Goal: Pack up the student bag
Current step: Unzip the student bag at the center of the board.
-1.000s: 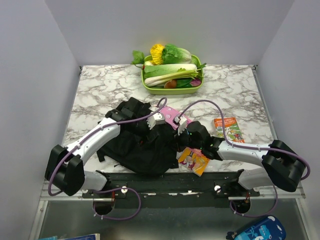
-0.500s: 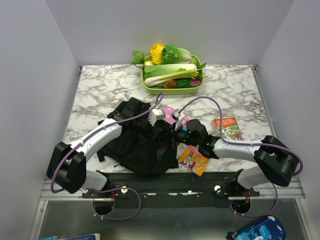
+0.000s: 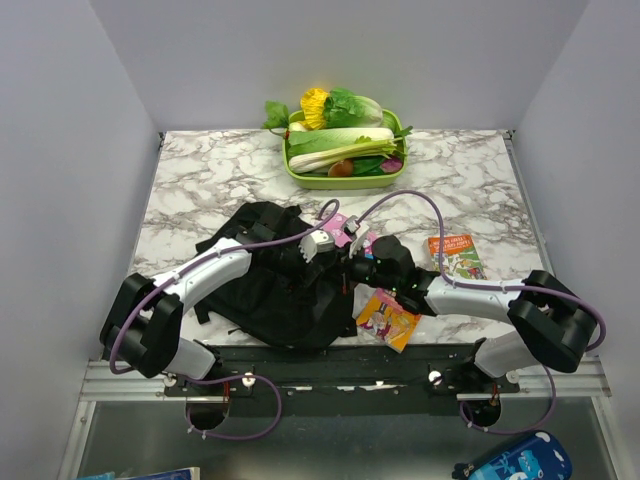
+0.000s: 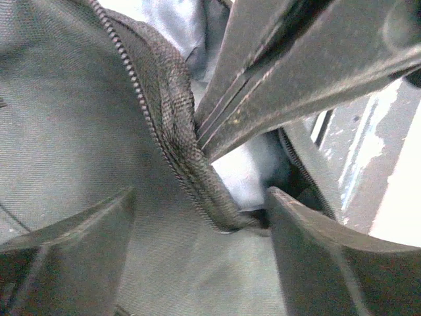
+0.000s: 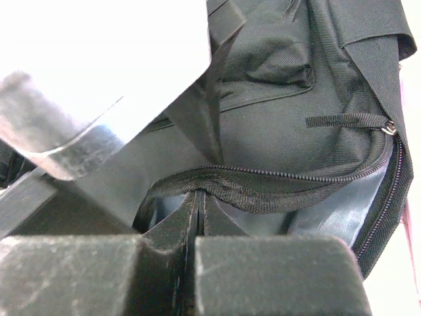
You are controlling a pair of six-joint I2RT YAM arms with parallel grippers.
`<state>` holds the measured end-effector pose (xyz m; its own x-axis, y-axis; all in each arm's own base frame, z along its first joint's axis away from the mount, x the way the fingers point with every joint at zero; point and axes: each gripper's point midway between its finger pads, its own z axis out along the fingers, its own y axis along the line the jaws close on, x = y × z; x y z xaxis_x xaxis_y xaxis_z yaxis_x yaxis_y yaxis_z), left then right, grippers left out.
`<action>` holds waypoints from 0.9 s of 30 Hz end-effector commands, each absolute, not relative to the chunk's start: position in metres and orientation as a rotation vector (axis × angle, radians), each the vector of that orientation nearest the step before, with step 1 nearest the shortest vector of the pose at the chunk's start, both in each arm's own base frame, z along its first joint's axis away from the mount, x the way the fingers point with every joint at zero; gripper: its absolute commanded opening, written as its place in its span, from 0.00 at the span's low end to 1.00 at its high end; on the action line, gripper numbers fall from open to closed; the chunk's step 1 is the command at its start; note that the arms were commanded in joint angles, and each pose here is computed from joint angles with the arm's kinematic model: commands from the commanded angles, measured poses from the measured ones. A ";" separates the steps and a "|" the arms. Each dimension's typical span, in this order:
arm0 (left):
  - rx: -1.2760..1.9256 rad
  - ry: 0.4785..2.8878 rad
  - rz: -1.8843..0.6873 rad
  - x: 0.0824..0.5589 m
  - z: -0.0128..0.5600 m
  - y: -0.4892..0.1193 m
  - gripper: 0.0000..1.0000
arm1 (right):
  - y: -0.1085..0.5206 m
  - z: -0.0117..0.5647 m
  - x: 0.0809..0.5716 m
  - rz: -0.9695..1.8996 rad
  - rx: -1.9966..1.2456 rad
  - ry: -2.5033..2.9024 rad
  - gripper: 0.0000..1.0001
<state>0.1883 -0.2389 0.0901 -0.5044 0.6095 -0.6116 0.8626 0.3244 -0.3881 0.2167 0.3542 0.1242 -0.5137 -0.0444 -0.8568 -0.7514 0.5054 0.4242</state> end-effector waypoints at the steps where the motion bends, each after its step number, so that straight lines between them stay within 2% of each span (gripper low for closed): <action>1: 1.383 2.199 -0.883 0.194 0.088 -0.230 0.72 | 0.357 0.132 0.228 1.024 -0.640 1.880 0.06; 2: 1.383 2.199 -0.874 0.195 0.088 -0.230 0.62 | 0.356 0.132 0.230 1.021 -0.636 1.882 0.06; 3: 1.379 2.200 -0.852 0.199 0.088 -0.229 0.43 | 0.356 0.133 0.231 1.019 -0.633 1.881 0.06; 6: 1.379 2.194 -0.838 0.203 0.091 -0.229 0.00 | 0.350 0.135 0.236 0.997 -0.610 1.892 0.06; 10: 1.405 2.194 -0.857 0.204 0.097 -0.230 0.00 | 0.332 0.136 0.247 0.901 -0.542 1.949 0.06; 12: 1.399 2.207 -0.861 0.209 0.104 -0.230 0.00 | 0.318 0.141 0.261 0.861 -0.455 1.987 0.13; 13: 1.391 2.218 -0.849 0.213 0.105 -0.229 0.00 | 0.309 0.140 0.261 0.861 -0.423 2.028 0.39; 14: 1.382 2.230 -0.820 0.218 0.107 -0.227 0.00 | 0.291 0.142 0.277 0.853 -0.339 2.046 0.52; 15: 1.372 2.236 -0.804 0.224 0.113 -0.225 0.00 | 0.280 0.143 0.283 0.861 -0.294 2.062 0.60; 16: 1.361 2.236 -0.792 0.228 0.117 -0.223 0.00 | 0.269 0.139 0.286 0.857 -0.230 2.110 0.77; 18: 1.335 2.225 -0.759 0.241 0.129 -0.220 0.00 | 0.233 0.141 0.306 0.742 -0.115 2.125 0.97; 21: 1.294 2.202 -0.714 0.257 0.145 -0.212 0.00 | 0.174 0.131 0.328 0.333 0.003 2.224 1.00; 22: 1.278 2.201 -0.707 0.260 0.148 -0.209 0.00 | 0.142 0.123 0.328 0.116 0.044 2.258 1.00; 27: 1.262 2.166 -0.654 0.268 0.167 -0.205 0.00 | 0.099 0.118 0.333 -0.230 0.160 2.328 1.00</action>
<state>0.2551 -0.2112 0.1454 -0.4682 0.6188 -0.6307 0.8742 0.4283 -0.2287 0.3515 0.1677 0.1499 -0.5777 0.1436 -0.8035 -0.0462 0.9771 0.2078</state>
